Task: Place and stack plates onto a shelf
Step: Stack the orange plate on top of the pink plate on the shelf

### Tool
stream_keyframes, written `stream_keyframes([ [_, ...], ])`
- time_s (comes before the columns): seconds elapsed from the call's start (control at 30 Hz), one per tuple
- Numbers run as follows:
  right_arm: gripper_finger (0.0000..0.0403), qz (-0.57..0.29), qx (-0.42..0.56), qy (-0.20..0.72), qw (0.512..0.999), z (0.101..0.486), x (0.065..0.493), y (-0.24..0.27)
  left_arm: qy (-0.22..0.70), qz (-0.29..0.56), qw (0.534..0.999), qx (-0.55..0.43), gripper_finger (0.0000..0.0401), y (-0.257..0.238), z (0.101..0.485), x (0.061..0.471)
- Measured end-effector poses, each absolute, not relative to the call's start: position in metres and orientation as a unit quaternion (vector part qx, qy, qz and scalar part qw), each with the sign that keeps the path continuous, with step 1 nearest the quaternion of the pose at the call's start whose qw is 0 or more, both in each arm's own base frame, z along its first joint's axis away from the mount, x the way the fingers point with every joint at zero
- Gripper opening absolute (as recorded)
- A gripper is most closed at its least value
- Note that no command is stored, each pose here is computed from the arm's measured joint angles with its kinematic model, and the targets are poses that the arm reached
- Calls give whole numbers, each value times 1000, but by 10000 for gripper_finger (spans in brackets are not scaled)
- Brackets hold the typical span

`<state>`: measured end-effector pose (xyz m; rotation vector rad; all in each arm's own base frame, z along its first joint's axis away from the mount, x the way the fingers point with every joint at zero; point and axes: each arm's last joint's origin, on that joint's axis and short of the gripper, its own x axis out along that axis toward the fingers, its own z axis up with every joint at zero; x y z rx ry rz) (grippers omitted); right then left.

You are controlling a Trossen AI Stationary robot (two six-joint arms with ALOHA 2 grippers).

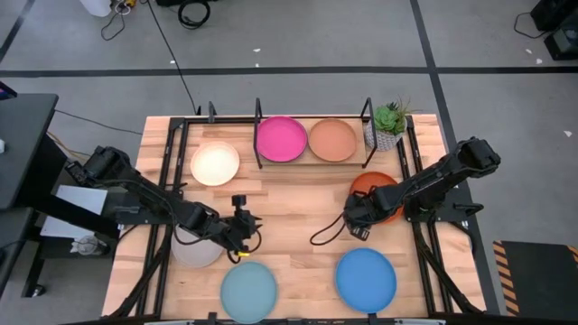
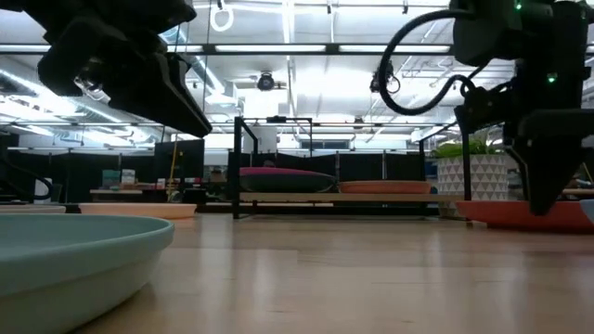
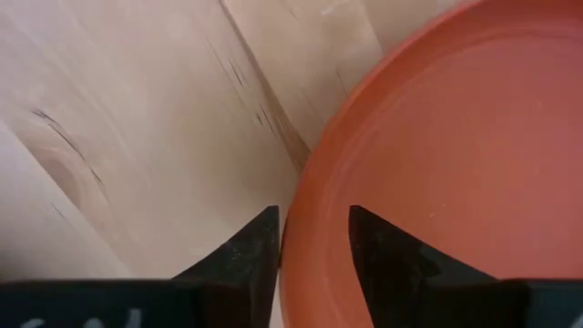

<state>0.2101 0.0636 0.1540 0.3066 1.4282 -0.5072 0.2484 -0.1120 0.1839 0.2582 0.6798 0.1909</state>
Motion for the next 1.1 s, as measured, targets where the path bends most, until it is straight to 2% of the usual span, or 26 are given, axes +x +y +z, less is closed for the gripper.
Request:
stream_keyframes([
  [0.3, 82, -190, 149, 662, 710, 150, 210, 61, 316, 126, 938, 71, 88, -112, 185, 249],
  [0.57, 15, -149, 123, 667, 719, 152, 212, 63, 310, 127, 938, 84, 154, -112, 186, 250],
  [0.73, 14, -113, 104, 664, 732, 173, 223, 73, 322, 44, 941, 94, 172, -117, 186, 252],
  [0.9, 14, -40, 61, 622, 779, 209, 242, 92, 300, 14, 945, 129, 166, -121, 190, 255],
  [1.1, 14, 3, -13, 542, 840, 257, 264, 102, 242, -3, 964, 109, 162, -134, 200, 256],
])
